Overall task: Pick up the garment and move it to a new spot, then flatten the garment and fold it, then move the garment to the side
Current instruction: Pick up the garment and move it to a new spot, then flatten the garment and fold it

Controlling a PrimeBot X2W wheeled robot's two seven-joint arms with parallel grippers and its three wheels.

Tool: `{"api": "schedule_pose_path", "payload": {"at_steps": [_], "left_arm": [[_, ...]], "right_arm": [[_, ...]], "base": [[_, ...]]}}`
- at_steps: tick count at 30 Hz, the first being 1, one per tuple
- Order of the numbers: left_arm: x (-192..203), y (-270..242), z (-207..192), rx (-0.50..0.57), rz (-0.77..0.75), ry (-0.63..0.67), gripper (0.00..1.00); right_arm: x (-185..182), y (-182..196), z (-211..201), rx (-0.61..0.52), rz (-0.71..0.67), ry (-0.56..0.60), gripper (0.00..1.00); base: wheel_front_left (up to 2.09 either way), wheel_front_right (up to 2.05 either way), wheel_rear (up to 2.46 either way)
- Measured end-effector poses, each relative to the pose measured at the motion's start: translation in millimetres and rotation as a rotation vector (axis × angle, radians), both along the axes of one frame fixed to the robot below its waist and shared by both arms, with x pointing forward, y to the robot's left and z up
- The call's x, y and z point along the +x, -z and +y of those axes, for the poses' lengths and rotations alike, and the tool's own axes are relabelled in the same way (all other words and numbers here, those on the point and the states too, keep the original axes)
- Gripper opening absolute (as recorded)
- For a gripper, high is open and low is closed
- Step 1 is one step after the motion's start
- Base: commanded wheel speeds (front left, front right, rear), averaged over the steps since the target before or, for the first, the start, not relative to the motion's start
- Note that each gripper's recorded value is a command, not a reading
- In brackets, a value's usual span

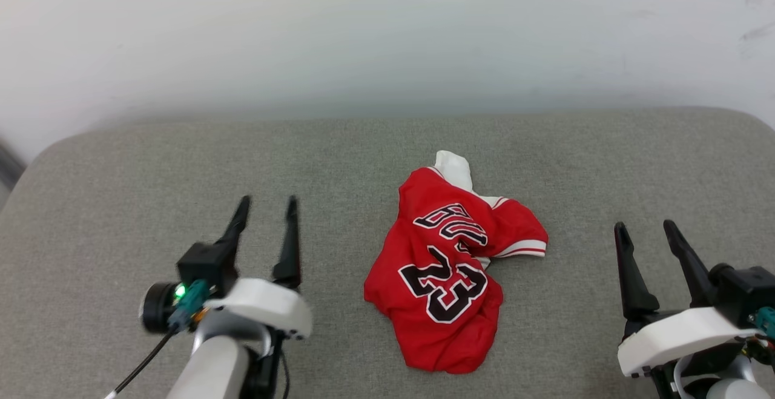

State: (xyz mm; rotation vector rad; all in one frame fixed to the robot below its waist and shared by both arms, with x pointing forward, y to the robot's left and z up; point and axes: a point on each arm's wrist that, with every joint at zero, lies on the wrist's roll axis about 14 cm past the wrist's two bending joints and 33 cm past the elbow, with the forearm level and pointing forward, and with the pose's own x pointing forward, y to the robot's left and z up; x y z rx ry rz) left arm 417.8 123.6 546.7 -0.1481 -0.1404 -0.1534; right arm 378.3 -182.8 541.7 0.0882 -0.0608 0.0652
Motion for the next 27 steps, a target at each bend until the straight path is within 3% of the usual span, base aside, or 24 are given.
{"api": "schedule_pose_path", "payload": {"at_steps": [5,22,27], "left_arm": [[-16.7,12.6,26.7,0.017,0.030,-0.067,1.00],[-23.3,11.5,17.6,0.016,0.027,-0.042,1.00],[-22.4,10.9,19.0,0.015,0.026,-0.046,1.00]], "right_arm": [[-8.6,1.4,-0.3,-0.003,0.014,0.000,1.00],[-18.0,8.0,-6.3,-0.006,0.050,0.017,1.00],[-12.9,25.5,-11.3,0.104,0.147,0.023,1.00]], "base": [[0.00,0.00,0.00],[0.00,0.00,0.00],[0.00,0.00,0.00]]}}
